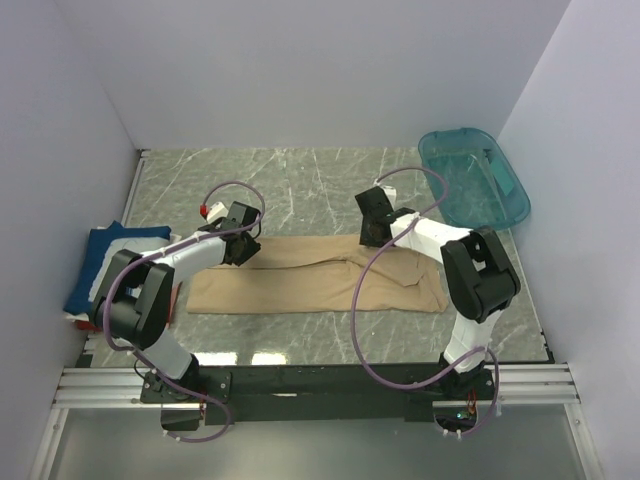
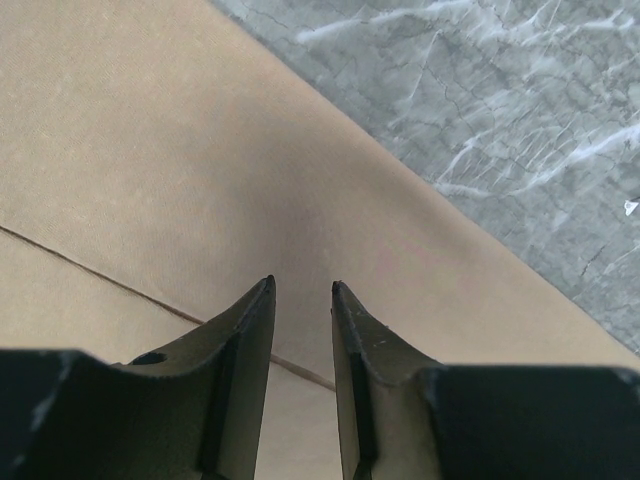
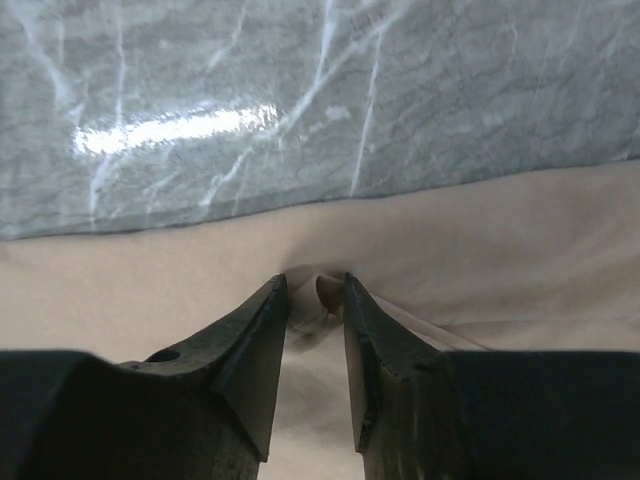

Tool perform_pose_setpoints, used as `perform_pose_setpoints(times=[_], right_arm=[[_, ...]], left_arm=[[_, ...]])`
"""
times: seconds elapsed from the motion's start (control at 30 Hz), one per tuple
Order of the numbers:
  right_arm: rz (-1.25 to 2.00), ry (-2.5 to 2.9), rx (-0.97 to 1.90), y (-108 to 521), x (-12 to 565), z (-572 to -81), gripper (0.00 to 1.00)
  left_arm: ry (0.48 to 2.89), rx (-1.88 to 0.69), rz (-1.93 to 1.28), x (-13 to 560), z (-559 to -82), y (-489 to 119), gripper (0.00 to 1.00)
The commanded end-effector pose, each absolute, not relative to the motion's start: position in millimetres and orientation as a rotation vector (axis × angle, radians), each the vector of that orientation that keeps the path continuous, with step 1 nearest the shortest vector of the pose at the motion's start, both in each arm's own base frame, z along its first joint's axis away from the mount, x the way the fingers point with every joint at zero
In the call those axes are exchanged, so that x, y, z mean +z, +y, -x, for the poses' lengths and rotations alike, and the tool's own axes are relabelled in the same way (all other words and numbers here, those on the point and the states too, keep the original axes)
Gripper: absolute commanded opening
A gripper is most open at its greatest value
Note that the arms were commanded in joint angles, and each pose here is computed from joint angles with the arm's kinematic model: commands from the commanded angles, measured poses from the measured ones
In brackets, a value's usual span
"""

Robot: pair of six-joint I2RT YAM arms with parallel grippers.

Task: Fold and stack the t-shirts
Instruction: Fold the tshirt

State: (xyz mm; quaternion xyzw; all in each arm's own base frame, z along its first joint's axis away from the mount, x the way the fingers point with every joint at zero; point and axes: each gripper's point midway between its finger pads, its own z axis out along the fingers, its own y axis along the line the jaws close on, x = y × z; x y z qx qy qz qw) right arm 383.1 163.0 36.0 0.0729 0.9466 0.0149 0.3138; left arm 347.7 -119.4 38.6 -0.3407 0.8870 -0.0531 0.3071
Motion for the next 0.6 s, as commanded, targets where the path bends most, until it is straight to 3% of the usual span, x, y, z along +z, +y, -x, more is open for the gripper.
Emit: perform_pose_setpoints(times=[0.0,0.1,0.23,0.57], right_arm=[[-0.198,2.462,0.004,164.0,47.3,-385.5,0.30],[-0.200,2.450,0.023,164.6,54.9,-379.7,0.14],[-0.202,2.448,0.061,164.0,61.9,-367.7,0.00],[-0.195,2.435,0.229,176.9,74.3,-319.3,0.00]], left_arm=[[2.323,-0.173,0.878,49.4,-359.5,-126.7,0.34],[2.323,-0.171,0.876,50.1,-359.9,-126.5,0.34],[2.326,-0.166,0.873,50.0,-359.8,-126.1,0.34],[2.338,-0.169,0.864,45.7,-358.2,-127.1,0.34]])
